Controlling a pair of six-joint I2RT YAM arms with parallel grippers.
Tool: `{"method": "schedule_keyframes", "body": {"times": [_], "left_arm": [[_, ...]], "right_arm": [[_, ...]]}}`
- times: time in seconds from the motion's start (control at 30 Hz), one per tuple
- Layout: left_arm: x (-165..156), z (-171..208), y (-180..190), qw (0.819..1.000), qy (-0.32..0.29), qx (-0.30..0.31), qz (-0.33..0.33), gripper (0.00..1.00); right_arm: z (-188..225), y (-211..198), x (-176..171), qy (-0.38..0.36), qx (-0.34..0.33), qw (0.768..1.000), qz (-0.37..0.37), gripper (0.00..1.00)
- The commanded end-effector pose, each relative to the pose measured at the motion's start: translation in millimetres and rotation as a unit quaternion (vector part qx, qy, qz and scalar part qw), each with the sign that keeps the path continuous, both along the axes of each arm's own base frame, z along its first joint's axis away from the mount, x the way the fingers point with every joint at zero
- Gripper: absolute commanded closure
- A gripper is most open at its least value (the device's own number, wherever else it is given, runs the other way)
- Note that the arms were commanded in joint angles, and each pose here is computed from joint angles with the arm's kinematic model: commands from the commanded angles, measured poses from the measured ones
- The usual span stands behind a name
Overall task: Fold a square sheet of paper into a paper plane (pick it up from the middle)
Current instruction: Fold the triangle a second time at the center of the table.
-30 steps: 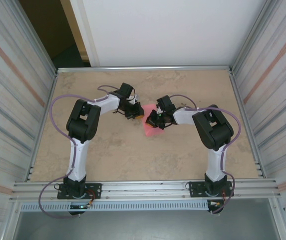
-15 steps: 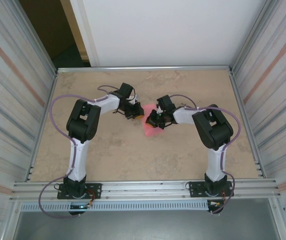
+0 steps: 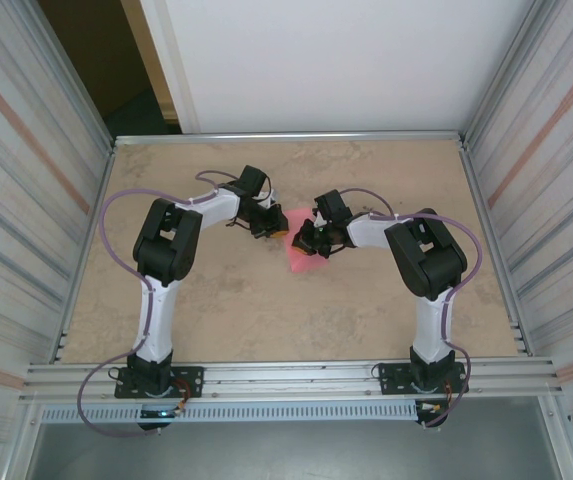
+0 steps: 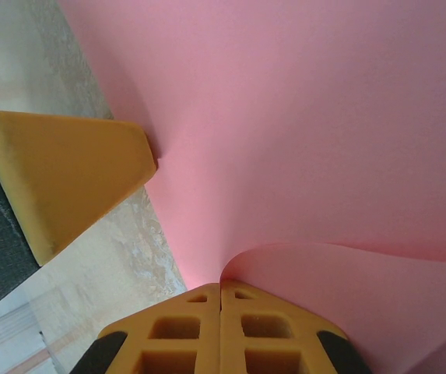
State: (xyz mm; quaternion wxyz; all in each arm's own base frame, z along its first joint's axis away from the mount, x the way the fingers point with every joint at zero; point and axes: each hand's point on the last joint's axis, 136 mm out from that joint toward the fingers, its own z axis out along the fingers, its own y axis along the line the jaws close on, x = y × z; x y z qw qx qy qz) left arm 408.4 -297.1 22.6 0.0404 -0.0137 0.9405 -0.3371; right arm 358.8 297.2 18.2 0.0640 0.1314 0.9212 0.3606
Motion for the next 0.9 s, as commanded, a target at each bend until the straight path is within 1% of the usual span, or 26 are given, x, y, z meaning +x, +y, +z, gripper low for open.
{"method": "schedule_keyframes", "body": {"times": [0.0,0.43,0.63,0.87], "left_arm": [[-11.4,-22.5,4.9,0.999,0.029,0.026,-0.008,0.87],[-12.8,-24.6,5.8,0.999,0.031,0.029,-0.008,0.87],[-13.3,-24.3,5.4,0.999,0.031,0.029,-0.009,0.87],[-13.0,-23.6,5.5,0.999,0.03,0.029,-0.009,0.87]], "right_arm": [[-2.9,-4.7,-8.2,0.006,-0.017,1.0,0.011,0.98],[-3.0,-6.2,-11.8,0.006,-0.018,1.0,0.013,0.98],[4.6,-8.1,-10.9,-0.005,-0.019,1.0,0.009,0.98],[1.5,-5.0,-8.9,-0.002,-0.014,1.0,0.01,0.98]]}}
